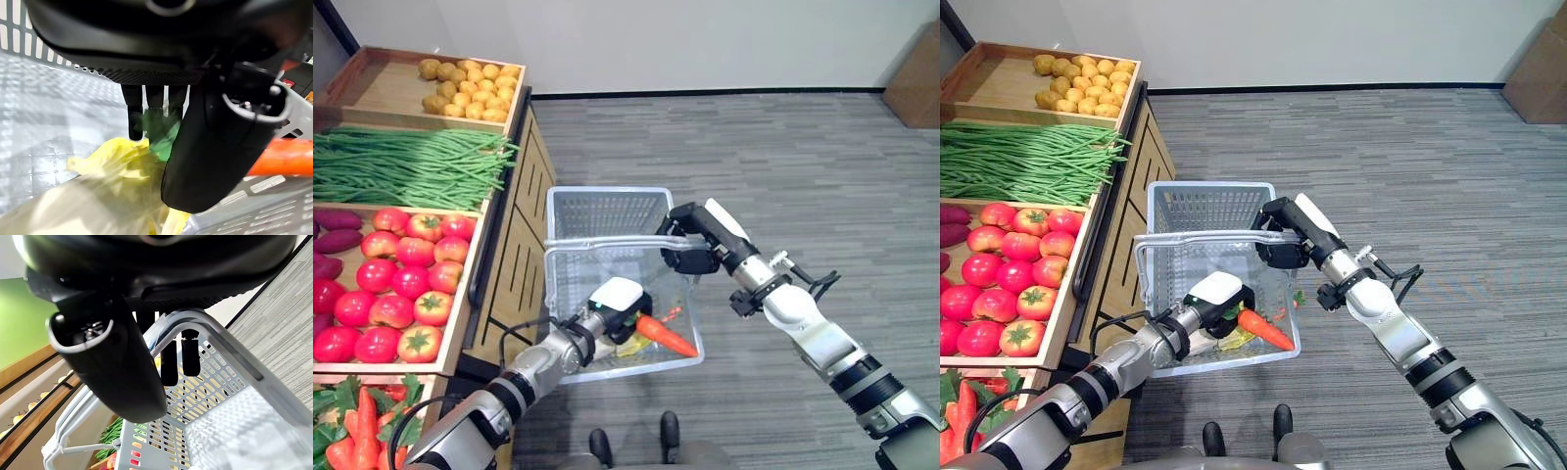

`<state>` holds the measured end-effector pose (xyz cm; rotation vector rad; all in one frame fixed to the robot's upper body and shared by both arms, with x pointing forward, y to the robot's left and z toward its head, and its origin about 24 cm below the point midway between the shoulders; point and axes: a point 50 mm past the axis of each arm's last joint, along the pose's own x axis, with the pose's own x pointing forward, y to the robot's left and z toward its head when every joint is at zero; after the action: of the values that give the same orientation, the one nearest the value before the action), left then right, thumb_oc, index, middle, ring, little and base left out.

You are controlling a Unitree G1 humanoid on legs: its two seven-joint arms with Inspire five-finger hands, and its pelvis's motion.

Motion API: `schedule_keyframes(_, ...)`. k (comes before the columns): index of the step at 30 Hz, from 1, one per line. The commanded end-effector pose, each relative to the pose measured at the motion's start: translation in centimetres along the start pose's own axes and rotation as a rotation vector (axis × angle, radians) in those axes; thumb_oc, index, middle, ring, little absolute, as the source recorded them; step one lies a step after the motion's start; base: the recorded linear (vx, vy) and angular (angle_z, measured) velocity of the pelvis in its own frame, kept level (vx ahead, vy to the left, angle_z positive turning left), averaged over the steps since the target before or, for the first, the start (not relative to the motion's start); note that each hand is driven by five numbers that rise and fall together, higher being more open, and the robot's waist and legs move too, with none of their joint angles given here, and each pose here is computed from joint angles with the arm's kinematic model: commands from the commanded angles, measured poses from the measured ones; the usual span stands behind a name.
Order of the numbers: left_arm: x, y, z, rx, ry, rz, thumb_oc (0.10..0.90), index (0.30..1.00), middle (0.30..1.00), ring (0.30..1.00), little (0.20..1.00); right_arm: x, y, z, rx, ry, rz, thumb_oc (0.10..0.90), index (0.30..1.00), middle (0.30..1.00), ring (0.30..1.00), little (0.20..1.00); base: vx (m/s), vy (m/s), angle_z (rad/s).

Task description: Get the vegetables into the basket

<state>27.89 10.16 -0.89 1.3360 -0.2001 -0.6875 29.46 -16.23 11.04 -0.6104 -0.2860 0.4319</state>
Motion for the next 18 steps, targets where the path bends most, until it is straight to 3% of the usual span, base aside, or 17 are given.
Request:
schedule_keyframes(1,2.5,4.0,2.4,0.075,-0.154,0.105,0.9,1.0,1.0,1.0,1.0,1.3,-2.9,6.6,0.152,-0.39,-0.231,0.4,0.3,0.3,0.3,0.3,0.0,0.0,0.0)
schedule_keyframes(12,2.4,4.7,3.0,0.083,-0.204,0.122,0.9,1.0,1.0,1.0,1.0,1.3,-3.0,5.9,0.124,-0.357,-0.25,0.4,0.3,0.3,0.3,0.3,0.0,0.0,0.0)
schedule_keyframes(18,1.3,6.1,3.1,-0.003,-0.237,0.19,0.9,1.0,1.0,1.0,1.0,0.9,-3.4,4.2,0.067,-0.27,-0.286,0.4,0.3,0.3,0.3,0.3,0.0,0.0,0.0)
